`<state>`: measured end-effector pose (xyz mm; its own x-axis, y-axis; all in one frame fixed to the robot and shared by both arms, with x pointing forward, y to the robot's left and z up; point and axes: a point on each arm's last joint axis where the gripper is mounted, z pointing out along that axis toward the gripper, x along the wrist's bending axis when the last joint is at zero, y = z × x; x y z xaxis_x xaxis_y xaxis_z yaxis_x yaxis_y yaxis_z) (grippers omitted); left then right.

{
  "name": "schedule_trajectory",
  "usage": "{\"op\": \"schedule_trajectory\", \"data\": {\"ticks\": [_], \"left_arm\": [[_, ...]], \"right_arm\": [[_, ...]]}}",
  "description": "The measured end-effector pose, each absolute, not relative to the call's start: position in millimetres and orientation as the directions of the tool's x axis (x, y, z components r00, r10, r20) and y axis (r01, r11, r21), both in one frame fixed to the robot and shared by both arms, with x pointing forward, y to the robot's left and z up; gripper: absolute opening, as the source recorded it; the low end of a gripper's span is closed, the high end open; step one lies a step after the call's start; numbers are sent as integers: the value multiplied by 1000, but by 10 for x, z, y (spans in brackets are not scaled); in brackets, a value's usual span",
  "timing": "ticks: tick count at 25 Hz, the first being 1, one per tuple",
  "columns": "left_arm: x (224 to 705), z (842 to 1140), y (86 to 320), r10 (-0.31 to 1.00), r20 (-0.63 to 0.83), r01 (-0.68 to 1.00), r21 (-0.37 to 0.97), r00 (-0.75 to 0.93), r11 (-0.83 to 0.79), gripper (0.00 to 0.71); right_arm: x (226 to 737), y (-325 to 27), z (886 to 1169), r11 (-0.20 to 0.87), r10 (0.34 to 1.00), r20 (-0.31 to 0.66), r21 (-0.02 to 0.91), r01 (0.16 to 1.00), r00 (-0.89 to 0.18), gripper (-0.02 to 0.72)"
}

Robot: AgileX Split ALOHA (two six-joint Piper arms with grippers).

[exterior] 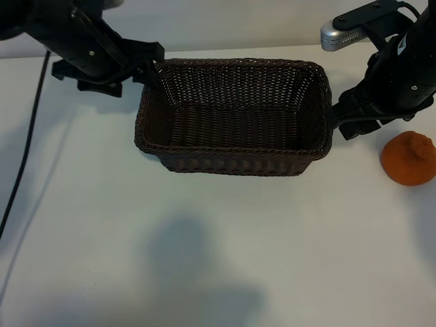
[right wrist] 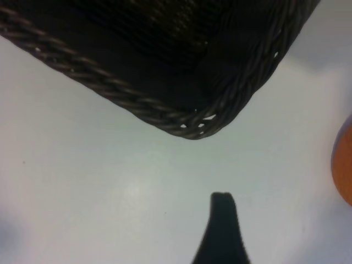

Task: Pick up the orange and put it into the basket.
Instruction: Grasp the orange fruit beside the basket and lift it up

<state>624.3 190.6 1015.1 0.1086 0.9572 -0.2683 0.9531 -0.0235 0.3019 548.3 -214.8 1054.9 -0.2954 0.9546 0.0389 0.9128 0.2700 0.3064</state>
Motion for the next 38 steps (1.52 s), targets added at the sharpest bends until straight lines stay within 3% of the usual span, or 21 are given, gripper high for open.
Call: {"op": "schedule_trajectory", "data": {"ticks": [8,18,22,30,38], "left_arm": [[6110,10485,2091,968,-220,938,345,119,-36,628],[5887,10878,3065,986,-165,936,345,-10,68,606],[5736,11052,3352,987,-150,922,370,-62,114,598],[5502,11368,3362,987,-153,887,449,-41,106,596],[4859,12014,3212,989,-146,778,625,34,65,596]], "right_arm": [[5476,-2150,10547,271,955,39,299,915,-296,535],[5474,-2150,10546,271,954,40,297,916,-296,535],[5475,-2150,10547,271,954,39,298,915,-296,535],[5476,-2150,10547,271,955,39,299,915,-296,535],[5476,-2150,10547,271,955,39,299,915,-296,535]]}}
